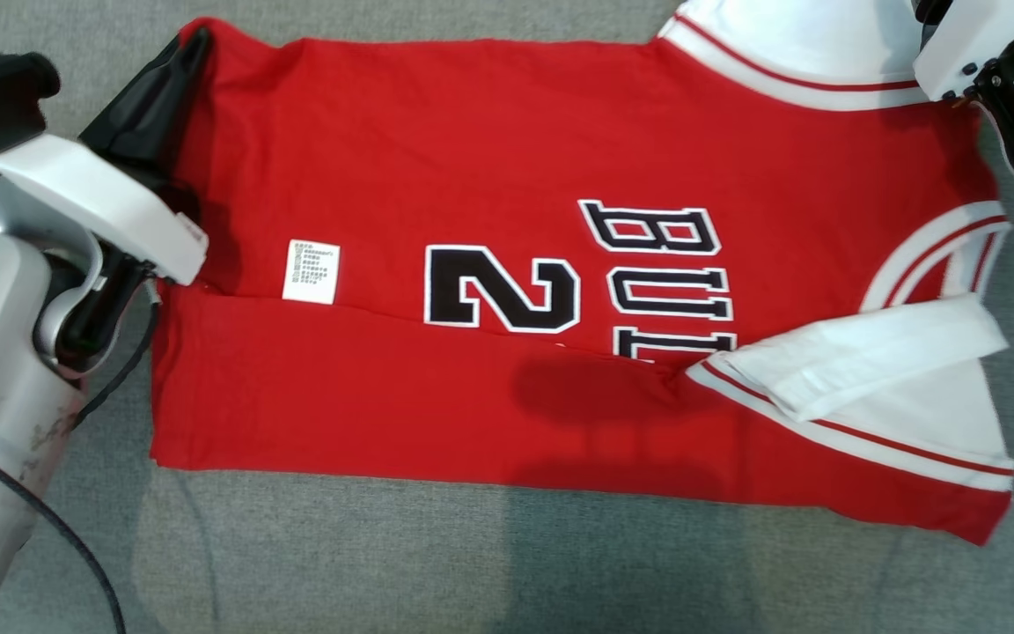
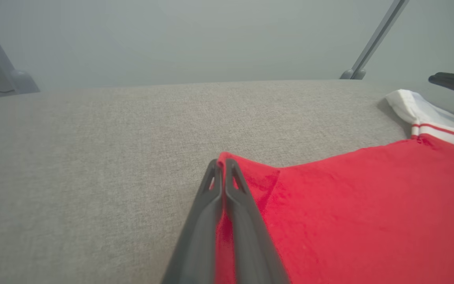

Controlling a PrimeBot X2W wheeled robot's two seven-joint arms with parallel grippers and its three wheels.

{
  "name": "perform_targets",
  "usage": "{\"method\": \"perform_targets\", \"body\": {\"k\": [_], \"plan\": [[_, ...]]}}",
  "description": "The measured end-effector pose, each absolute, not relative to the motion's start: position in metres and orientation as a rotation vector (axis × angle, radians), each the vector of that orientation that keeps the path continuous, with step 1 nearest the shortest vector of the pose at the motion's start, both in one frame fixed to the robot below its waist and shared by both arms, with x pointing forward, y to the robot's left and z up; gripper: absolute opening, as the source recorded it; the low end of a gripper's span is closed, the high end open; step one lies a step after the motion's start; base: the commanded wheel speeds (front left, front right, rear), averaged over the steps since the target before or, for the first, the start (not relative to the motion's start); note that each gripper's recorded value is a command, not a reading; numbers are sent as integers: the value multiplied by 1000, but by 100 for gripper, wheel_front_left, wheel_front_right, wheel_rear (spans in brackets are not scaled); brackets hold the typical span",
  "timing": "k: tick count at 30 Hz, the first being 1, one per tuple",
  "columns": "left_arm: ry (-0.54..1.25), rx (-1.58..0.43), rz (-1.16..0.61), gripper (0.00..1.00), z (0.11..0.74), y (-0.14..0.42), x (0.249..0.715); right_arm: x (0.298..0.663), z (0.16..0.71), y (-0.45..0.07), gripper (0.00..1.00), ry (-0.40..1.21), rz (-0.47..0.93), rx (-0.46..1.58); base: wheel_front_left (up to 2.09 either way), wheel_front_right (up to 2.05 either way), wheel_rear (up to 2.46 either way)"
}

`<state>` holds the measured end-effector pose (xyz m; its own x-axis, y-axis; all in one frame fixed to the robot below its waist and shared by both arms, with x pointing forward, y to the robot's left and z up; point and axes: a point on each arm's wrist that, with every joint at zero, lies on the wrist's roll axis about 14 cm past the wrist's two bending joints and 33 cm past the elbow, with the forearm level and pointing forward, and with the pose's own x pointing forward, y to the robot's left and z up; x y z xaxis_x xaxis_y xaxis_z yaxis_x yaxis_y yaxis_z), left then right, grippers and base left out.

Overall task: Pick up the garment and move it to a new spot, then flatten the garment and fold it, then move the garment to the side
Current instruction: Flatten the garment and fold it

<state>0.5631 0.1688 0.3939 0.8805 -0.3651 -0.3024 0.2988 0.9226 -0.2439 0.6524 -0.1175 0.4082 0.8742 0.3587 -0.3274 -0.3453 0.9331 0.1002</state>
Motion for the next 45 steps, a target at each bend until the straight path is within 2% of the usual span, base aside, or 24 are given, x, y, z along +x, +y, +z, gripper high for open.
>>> {"method": "perform_targets", "body": {"k": [5,11,12,14,15,16,23,31,45], "plan": [[355,-184,-361,0,385,166,565,658,378,-101,100,431,399,44,0,0,0],[360,-184,-353,0,377,171,567,668,371,-83,100,440,439,42,0,0,0],[358,-184,-355,0,377,170,568,668,371,-82,86,443,442,48,0,0,0],[364,-187,-357,0,374,169,567,668,370,-79,39,455,454,34,0,0,0],[370,-185,-361,0,372,168,566,667,369,-79,7,462,455,38,0,0,0],[367,-184,-365,0,372,167,566,666,369,-78,0,465,459,38,0,0,0],[347,-198,-369,0,376,163,570,665,383,-80,0,406,459,54,0,0,0],[336,-203,-335,0,389,178,569,658,428,-94,0,305,446,103,0,0,0],[395,-239,-310,0,396,187,519,583,478,-113,0,278,496,165,0,0,0]]}}
